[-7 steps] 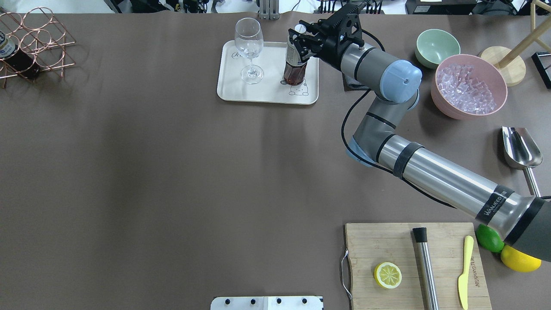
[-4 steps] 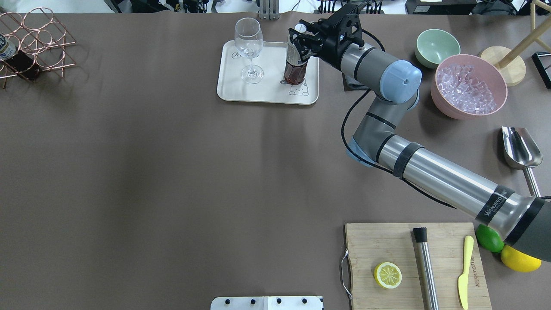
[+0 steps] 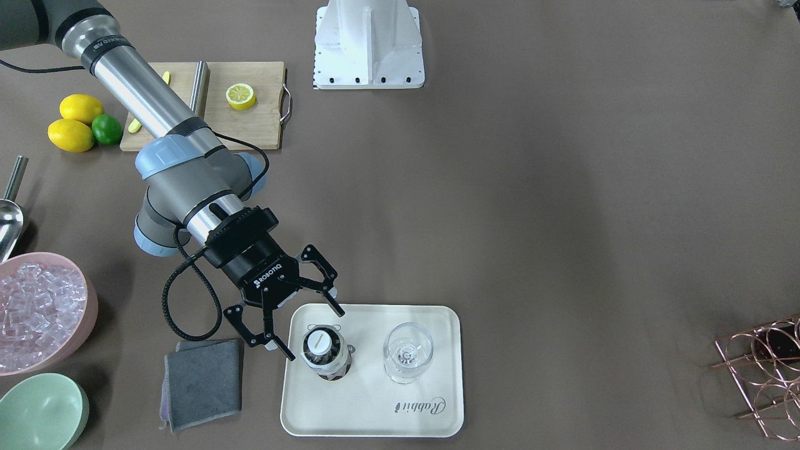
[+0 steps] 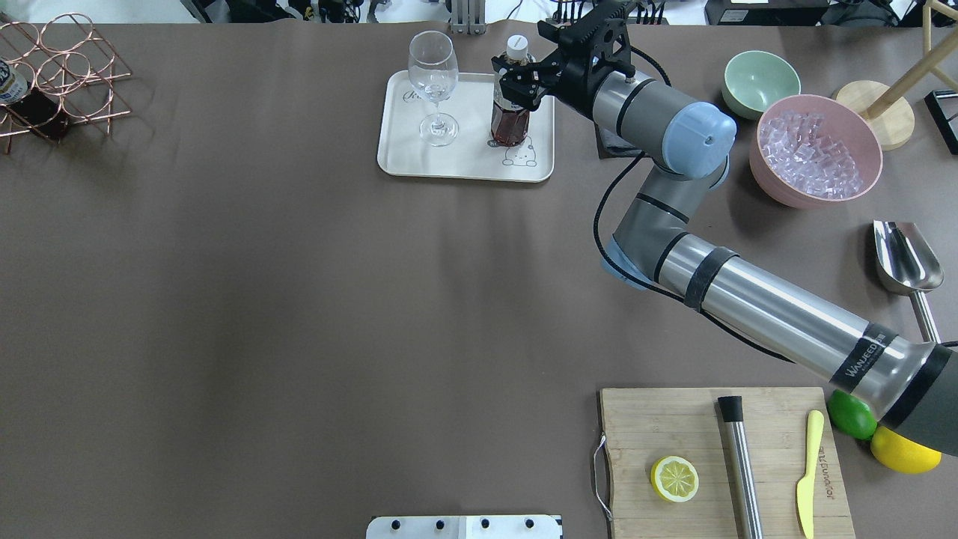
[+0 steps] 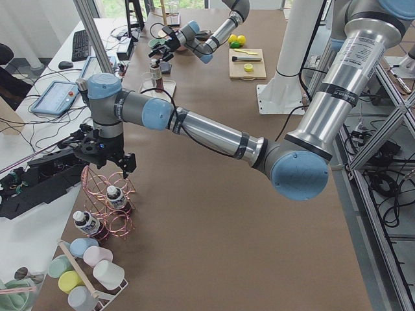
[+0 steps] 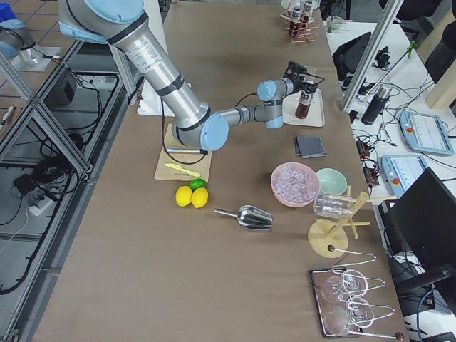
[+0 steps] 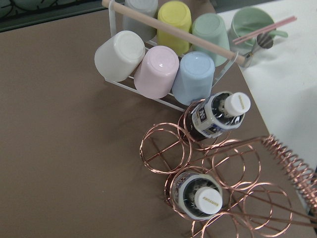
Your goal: Take tea from basket to plate
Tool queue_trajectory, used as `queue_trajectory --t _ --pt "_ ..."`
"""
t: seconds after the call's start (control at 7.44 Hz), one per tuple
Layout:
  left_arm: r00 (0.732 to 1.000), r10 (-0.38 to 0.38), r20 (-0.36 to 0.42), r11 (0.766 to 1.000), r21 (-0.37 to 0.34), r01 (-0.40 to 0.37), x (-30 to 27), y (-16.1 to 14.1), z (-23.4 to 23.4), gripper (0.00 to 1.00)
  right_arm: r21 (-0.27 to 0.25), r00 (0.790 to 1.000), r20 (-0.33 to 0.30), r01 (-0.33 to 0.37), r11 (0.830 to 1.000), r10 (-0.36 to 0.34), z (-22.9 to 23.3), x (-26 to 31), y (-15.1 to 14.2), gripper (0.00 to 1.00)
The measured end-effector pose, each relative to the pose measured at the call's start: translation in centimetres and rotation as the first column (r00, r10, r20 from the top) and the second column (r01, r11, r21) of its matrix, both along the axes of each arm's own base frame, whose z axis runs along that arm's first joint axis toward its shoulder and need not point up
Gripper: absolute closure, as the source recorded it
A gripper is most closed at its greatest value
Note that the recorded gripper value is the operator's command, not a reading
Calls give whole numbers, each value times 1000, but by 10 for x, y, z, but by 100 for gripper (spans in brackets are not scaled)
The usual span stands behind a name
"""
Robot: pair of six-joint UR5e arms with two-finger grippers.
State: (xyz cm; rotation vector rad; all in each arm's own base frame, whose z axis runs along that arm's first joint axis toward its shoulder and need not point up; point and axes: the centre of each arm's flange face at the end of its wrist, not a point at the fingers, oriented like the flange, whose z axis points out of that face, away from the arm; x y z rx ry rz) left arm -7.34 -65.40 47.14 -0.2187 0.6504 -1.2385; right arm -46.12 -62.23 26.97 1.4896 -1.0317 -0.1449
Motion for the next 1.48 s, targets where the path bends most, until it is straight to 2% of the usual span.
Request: queue_trajectory --t 0.13,0.27,0.4,0.54,0.81,0.94,1.21,1.34,1.48 --pt "991 134 -14 989 63 -133 1 12 14 2 9 1000 9 4 1000 -4 -7 3 2 0" --pt "970 242 -10 963 128 -239 -3 24 27 3 23 1000 17 15 1000 -15 -13 8 3 0" --pt "940 341 -9 921 201 -332 -6 37 37 3 39 999 21 31 999 -31 -16 22 5 0" --pt "910 414 7 877 264 -401 -7 46 35 3 30 998 -6 66 997 -65 -13 35 7 0" --pt "839 541 67 777 343 -528 -8 84 49 3 -15 987 -78 137 991 -137 -2 74 -7 0" --pt "819 568 85 749 360 -557 -7 96 53 2 -59 979 -116 163 985 -168 11 95 -16 0" --pt "801 593 80 730 366 -577 1 111 64 2 -175 962 -160 192 966 -220 57 147 -20 0" --pt "788 610 76 719 365 -592 13 113 66 2 -270 965 -121 194 943 -233 79 166 -16 0" --pt "776 626 70 709 361 -605 23 113 70 2 -370 966 -76 204 906 -248 98 175 -11 0"
